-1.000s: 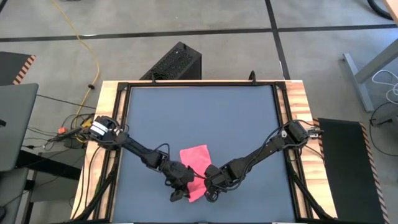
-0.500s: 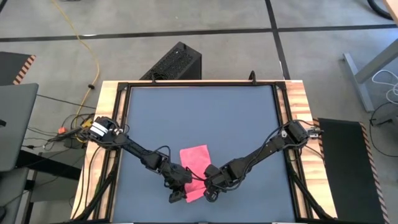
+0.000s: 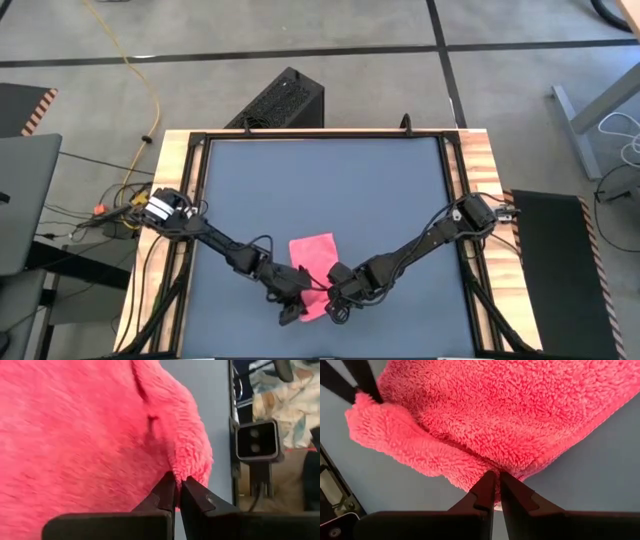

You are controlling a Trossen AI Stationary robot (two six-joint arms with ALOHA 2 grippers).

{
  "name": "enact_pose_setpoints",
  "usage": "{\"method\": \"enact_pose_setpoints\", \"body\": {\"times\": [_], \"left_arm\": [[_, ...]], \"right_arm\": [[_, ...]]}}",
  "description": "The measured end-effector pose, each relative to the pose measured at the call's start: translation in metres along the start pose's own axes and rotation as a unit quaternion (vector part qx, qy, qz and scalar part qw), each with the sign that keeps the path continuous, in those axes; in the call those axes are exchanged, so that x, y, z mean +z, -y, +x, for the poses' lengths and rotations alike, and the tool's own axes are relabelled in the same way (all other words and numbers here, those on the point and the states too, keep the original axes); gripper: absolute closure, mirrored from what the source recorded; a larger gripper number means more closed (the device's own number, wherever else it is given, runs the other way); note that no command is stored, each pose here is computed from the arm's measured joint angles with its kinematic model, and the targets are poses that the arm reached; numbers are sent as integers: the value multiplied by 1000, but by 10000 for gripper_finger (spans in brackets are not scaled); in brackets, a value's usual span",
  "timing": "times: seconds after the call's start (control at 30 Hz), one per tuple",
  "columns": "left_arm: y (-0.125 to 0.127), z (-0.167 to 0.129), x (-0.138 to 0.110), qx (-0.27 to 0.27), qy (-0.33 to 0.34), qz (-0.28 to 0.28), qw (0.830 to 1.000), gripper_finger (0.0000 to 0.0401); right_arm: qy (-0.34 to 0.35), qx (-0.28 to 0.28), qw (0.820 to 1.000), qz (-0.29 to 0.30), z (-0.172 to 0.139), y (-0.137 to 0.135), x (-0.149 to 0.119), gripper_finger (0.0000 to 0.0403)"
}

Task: Roll towel
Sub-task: Roll the pink towel

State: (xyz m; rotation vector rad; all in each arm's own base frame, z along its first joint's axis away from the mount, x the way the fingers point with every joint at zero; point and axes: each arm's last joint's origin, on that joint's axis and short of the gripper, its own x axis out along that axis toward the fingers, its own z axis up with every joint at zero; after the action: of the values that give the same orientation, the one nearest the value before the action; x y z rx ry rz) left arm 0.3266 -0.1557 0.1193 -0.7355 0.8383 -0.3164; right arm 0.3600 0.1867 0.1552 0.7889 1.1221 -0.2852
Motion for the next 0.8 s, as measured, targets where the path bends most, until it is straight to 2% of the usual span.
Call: {"method": "enact_pose_setpoints", "body": {"times": [0.57, 0.8], "left_arm": [[-3, 0, -5, 19, -28, -6, 999, 401], [-3, 0, -5, 20, -28, -6, 999, 401]], "right_arm": [[11, -6, 1000, 7, 0, 0, 0, 345], [48, -3, 999, 3, -16, -4, -1, 305]]}}
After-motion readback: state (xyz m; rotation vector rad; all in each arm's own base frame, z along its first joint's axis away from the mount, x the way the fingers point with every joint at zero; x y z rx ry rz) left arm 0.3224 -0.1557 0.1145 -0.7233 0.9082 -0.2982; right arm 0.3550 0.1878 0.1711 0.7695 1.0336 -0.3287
